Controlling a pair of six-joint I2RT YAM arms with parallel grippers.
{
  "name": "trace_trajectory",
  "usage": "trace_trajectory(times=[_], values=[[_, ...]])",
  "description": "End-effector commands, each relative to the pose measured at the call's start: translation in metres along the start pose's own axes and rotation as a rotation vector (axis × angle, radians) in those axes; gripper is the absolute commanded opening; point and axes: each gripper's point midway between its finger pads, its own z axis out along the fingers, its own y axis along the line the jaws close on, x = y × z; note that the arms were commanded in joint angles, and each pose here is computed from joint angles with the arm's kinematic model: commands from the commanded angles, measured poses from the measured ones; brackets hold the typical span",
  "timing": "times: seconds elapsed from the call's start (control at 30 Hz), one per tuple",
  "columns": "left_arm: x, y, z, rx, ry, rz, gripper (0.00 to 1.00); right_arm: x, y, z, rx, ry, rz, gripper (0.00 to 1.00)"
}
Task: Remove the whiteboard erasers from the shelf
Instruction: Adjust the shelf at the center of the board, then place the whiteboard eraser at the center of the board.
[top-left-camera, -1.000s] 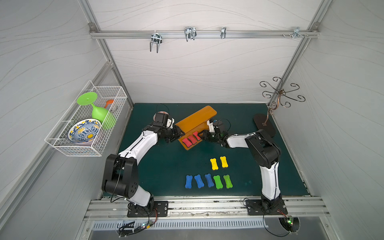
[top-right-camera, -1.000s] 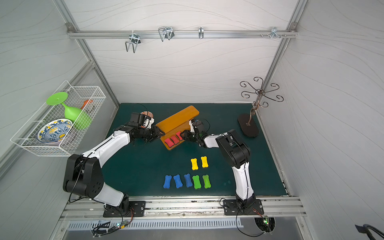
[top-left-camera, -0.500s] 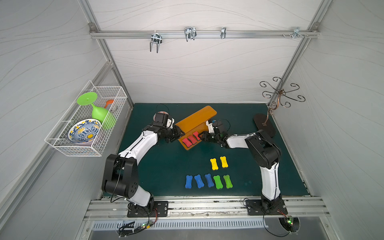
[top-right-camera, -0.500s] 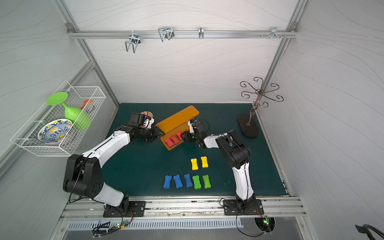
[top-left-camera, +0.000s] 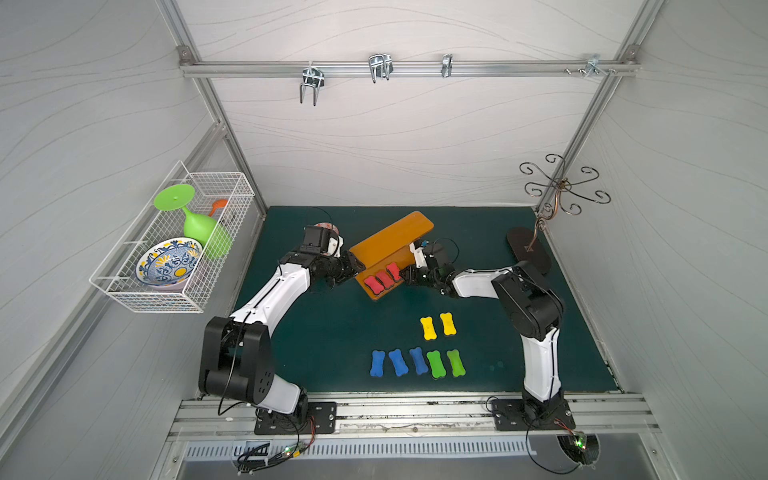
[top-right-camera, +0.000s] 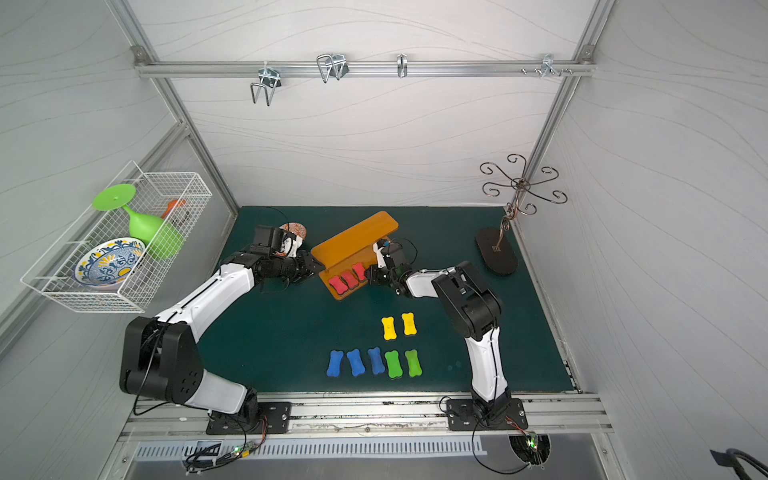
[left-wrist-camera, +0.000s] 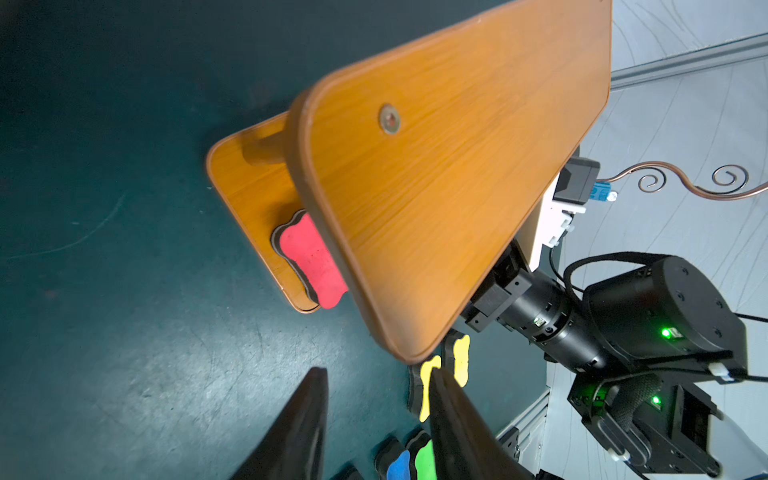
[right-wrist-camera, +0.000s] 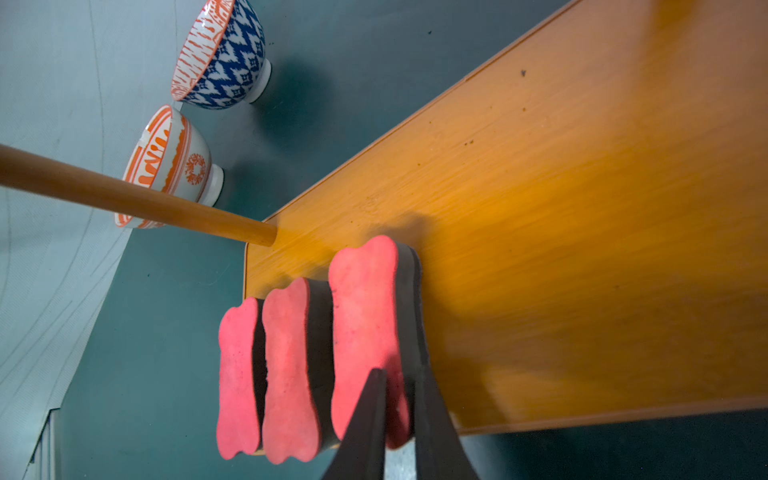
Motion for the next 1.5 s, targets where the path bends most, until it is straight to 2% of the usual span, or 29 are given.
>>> trace_trajectory(times=[0.0,0.23,0.43,0.63,0.83,1.03,1.47], values=[[-0.001,0.002,-0.010,-0.003,-0.022,0.002,0.44,0.026,-0.005,-0.005,0.057,0.092,0.000,0.08],[-0.001,0.008,-0.013,-0.008,-0.036,-0.008,0.44,0.022,0.001,-0.024,0.067,0.063,0.048,0.01],[-0.001,0.006,-0.015,0.001,-0.046,-0.002,0.44,0.030,0.002,-0.059,0.090,0.036,0.105,0.00],[0.000,0.004,-0.014,0.022,-0.044,-0.004,0.44,0.064,0.013,-0.100,0.094,0.060,0.120,0.00],[0.001,0.003,-0.015,0.025,-0.050,0.003,0.44,0.112,0.028,-0.124,0.080,0.132,0.132,0.00],[0.002,0.004,-0.015,0.021,-0.047,0.005,0.44,0.146,0.037,-0.131,0.093,0.202,0.155,0.00],[0.003,0.005,-0.016,0.017,-0.049,0.013,0.44,0.170,0.041,-0.125,0.120,0.289,0.150,0.02]])
